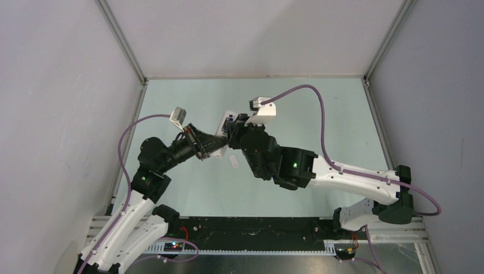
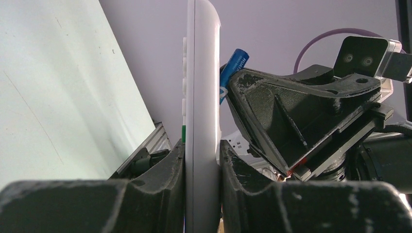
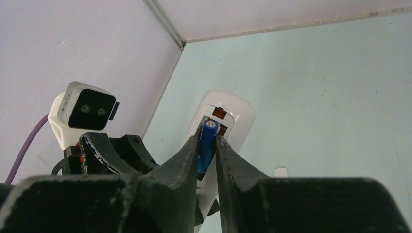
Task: Load the batteries into the remote control
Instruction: Load the battery into the remote control.
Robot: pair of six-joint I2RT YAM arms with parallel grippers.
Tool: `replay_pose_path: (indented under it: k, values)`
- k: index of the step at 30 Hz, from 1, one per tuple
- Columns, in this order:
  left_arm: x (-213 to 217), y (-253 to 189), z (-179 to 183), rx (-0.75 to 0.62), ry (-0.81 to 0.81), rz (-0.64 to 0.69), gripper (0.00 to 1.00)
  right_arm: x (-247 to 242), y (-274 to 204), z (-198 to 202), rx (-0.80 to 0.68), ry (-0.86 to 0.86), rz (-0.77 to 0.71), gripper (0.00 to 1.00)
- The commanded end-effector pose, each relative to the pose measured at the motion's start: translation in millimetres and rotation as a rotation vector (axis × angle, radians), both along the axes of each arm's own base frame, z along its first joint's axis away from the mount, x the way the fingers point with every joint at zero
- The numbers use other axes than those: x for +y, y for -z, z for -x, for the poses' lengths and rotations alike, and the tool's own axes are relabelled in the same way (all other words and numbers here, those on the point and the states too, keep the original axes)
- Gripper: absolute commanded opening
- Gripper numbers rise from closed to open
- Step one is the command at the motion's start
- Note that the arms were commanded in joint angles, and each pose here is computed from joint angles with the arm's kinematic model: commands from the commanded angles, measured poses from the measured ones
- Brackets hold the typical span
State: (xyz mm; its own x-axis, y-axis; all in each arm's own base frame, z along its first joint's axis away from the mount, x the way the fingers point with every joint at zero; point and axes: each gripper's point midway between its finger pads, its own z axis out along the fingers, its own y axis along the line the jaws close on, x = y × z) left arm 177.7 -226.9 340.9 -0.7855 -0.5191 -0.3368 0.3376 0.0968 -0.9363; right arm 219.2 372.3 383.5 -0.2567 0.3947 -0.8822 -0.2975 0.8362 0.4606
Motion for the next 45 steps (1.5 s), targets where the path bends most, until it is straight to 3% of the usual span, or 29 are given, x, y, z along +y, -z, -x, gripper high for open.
replay_pose_path:
  k: [1,9,13,16,21,24,27,31,33,38,40,45]
  values:
    - [5,-30,4,-0.112,-0.024,0.051,0.0,-12,-16,-1,-0.007,0.041,-0.001,0.25]
    - [5,-30,2,-0.11,-0.026,0.048,0.0,-18,-27,1,-0.014,0.028,-0.02,0.32]
    - [5,-28,2,-0.109,-0.026,0.044,0.0,-19,-34,5,-0.022,0.004,-0.044,0.45]
    - [4,-25,1,-0.106,-0.026,0.041,0.0,-21,-45,11,-0.027,-0.048,-0.088,0.63]
    - [4,-19,0,-0.102,-0.029,0.03,0.0,-30,-58,13,0.018,-0.121,-0.181,0.73]
    - [3,-18,0,-0.1,-0.025,0.028,0.0,-37,-55,6,0.053,-0.143,-0.215,0.73]
    - [3,-17,0,-0.1,-0.023,0.026,0.0,-43,-52,-7,0.036,-0.159,-0.202,0.62]
    - [2,-12,-1,-0.079,-0.018,0.026,0.0,-29,-56,-11,-0.048,-0.333,-0.1,0.47]
    - [1,-9,0,-0.064,-0.01,0.026,0.0,-21,-51,-11,-0.07,-0.425,-0.027,0.45]
    - [0,-2,1,-0.029,0.007,0.028,0.0,-13,-23,-13,-0.077,-0.522,0.265,0.48]
    - [-1,1,2,-0.008,0.015,0.031,0.0,-17,-23,-15,-0.081,-0.499,0.337,0.54]
    - [-3,9,3,0.032,0.033,0.023,0.0,-17,-9,-14,-0.073,-0.503,0.443,0.57]
